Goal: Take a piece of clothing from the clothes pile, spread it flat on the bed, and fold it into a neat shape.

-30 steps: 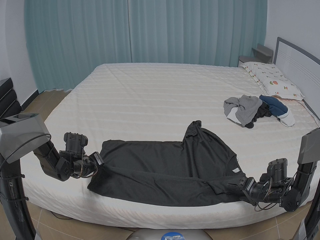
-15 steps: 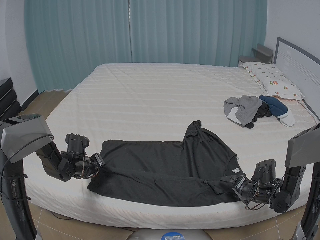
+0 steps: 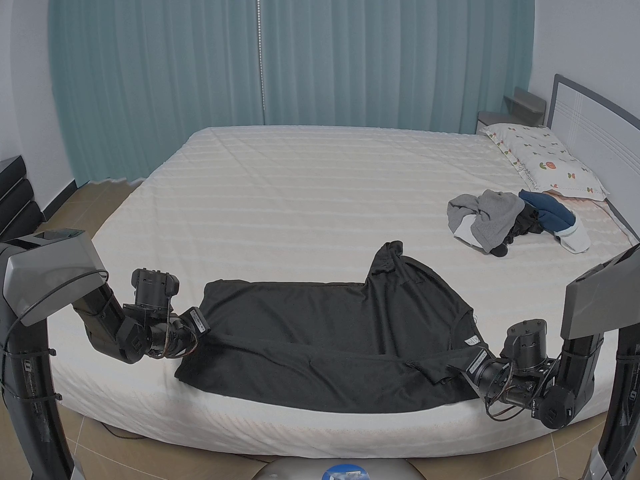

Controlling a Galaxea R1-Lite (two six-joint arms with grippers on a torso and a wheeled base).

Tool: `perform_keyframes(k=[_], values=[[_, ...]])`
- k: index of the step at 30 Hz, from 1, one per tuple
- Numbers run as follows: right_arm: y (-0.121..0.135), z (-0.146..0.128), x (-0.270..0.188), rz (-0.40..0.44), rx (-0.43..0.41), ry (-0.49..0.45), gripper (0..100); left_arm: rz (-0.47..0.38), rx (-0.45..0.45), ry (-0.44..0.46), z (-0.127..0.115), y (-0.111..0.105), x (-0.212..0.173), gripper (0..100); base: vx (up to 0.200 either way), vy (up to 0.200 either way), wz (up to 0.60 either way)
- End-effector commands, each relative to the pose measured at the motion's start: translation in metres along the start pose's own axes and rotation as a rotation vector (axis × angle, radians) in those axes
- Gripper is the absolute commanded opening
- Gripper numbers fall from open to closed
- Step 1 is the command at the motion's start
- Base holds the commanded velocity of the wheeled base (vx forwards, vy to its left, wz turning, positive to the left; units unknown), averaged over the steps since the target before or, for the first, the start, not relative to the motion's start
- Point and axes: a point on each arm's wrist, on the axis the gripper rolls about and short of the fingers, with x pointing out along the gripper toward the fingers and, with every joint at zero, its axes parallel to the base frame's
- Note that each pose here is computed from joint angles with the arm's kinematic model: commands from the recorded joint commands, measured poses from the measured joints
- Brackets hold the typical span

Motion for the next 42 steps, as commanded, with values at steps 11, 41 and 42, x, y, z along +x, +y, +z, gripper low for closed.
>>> perform_keyframes(k=[11, 41, 42], values=[[-0.002, -0.004, -0.018, 0.001, -0.010, 0.003, 0, 0.004, -0.001, 0.005, -0.001, 0.001, 0.002, 0, 0.000, 0.000, 0.00], [-0.007, -0.020, -0.049, -0.019, -0.109, 0.087, 100, 0.010, 0.005, 0.017, -0.005, 0.002, 0.005, 0, 0.000, 0.000, 0.00], [-0.008, -0.021, -0.050, -0.024, -0.125, 0.097, 100, 0.010, 0.005, 0.017, -0.005, 0.002, 0.005, 0, 0.000, 0.000, 0.00]])
